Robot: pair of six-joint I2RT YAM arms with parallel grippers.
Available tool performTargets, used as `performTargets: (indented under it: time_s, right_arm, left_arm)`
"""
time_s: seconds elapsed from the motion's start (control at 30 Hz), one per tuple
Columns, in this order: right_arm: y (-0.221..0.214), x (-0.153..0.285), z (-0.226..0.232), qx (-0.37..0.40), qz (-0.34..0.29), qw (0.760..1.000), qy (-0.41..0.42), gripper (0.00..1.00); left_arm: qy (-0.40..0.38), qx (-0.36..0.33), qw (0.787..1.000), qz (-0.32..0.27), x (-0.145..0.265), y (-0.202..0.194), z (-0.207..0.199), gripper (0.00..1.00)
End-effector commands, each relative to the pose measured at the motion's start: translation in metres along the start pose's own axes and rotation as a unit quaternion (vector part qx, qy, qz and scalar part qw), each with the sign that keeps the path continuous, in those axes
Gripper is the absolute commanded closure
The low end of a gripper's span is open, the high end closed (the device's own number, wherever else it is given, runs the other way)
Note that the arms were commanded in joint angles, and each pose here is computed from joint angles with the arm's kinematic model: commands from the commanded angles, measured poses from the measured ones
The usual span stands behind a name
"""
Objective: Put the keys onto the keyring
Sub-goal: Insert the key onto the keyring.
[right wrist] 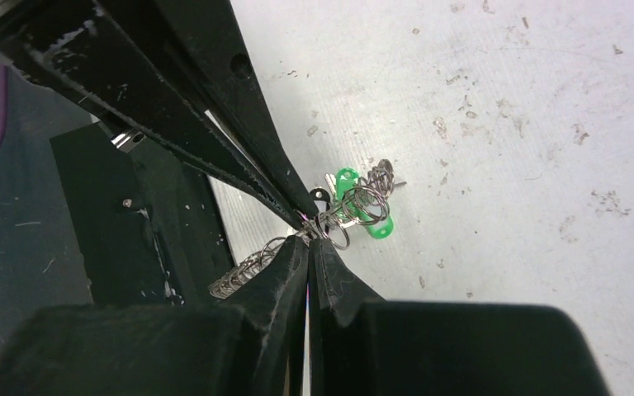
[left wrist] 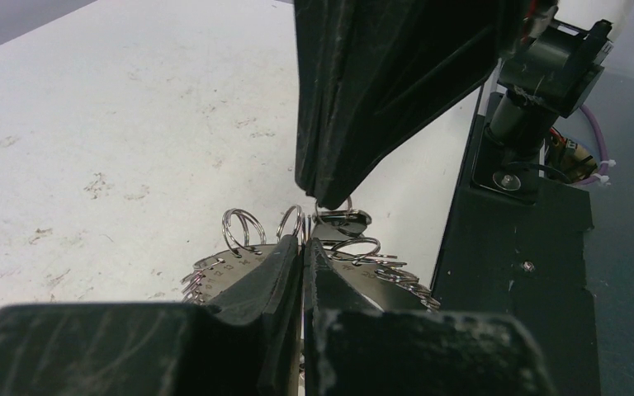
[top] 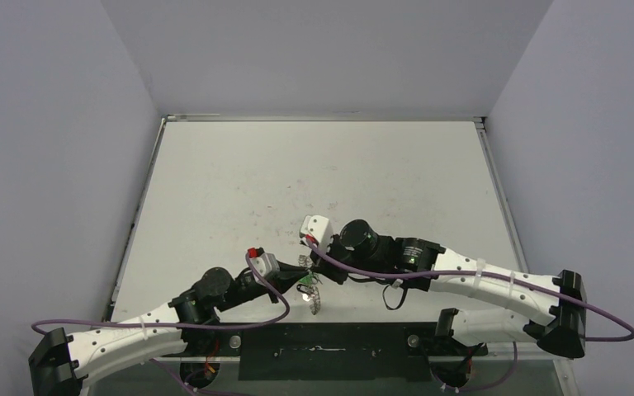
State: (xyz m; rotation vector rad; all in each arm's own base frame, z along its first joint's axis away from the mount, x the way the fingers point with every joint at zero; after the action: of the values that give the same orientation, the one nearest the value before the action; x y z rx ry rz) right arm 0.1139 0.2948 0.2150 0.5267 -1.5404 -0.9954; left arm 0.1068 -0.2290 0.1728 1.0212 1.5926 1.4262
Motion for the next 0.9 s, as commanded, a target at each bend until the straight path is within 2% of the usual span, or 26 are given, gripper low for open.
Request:
performTargets:
  time_s: [0.0,0.13,0.47,0.87]
  right_arm:
    - [0.017,0.018,-0.008,0.022,-0.052,0.997,-0.059,1.0]
    - [0.018,0.023,-0.011,0.022,-0.065,0.995,-0.074,1.0]
    - [0.011,0.012,-0.003,0.03,-0.041,0.997,-0.053,1.0]
    - [0.013,0.001,0.001,0.024,-0.046,0.997,-0.053,1.0]
  left_arm:
    - [0.003,0.018,0.998,-0.068,-0.005,0.04,-0.003,1.0]
    - [0.003,0.022,0.997,-0.069,-0.005,0.04,-0.003,1.0]
    - [0.006,0.025,0.997,-0.073,-0.005,0.042,-0.003,1.0]
    - [0.005,0.03,0.997,-0.073,-0.005,0.041,-0.003,1.0]
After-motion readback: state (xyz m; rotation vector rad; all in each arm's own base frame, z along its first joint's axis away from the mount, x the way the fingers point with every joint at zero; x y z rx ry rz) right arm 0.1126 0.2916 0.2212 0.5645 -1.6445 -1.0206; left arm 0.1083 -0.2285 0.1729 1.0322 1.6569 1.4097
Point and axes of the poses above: each gripper's point midway between its finger pads, its own x axis back along the fingers, its own z axis along the line the jaws close on, y = z × x, the point moved 4 cm from there along x, back along the fingers, and after that the axes turned 1 degree about x, right-handed, at the moved point
